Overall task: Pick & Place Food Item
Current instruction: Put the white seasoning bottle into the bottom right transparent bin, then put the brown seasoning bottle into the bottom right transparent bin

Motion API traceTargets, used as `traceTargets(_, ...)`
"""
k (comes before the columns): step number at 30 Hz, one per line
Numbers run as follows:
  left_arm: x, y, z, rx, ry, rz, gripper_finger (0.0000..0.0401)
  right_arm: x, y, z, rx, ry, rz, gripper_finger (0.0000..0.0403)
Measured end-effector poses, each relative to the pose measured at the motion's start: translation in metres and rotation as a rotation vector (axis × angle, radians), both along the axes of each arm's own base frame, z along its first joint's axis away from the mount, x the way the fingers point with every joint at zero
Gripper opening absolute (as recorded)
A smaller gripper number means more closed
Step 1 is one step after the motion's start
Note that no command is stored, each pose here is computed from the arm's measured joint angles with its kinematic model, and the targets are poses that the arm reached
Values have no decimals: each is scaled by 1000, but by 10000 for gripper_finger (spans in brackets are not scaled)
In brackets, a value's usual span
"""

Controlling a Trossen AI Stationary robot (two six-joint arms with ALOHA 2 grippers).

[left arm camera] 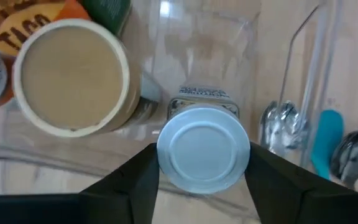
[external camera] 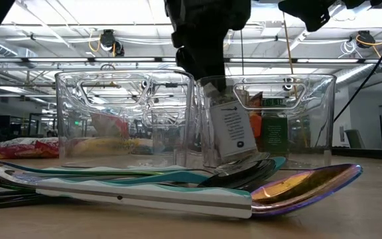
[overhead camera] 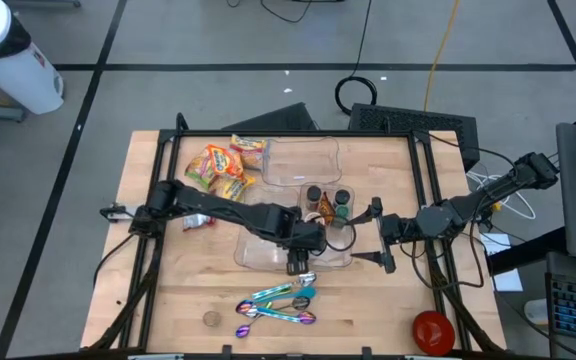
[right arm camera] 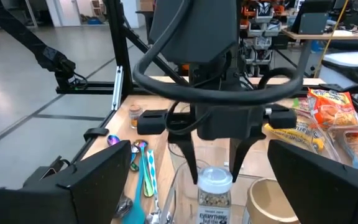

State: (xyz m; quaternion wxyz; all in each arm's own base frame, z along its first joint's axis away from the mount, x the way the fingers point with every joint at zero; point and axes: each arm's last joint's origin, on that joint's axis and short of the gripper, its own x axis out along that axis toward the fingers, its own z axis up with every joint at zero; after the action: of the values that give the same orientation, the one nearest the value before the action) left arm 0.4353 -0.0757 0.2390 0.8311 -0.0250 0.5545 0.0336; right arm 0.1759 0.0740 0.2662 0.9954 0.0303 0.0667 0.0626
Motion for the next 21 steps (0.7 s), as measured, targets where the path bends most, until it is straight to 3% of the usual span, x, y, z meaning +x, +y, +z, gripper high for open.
traceTargets(5,2,0,-3,1,-2,0,309,0,0,0,0,1,0,373)
traceTargets(9,2,0,-3,1,-1,2,358,0,0,0,0,1,0,373)
traceTargets(15,-4,0,10,-19,-17,26,391,0,0,0,-1,2,0,373)
traceTargets(21,-34,-9,59,-99,-65,40,394,0,0,-1,-3,8,1,373)
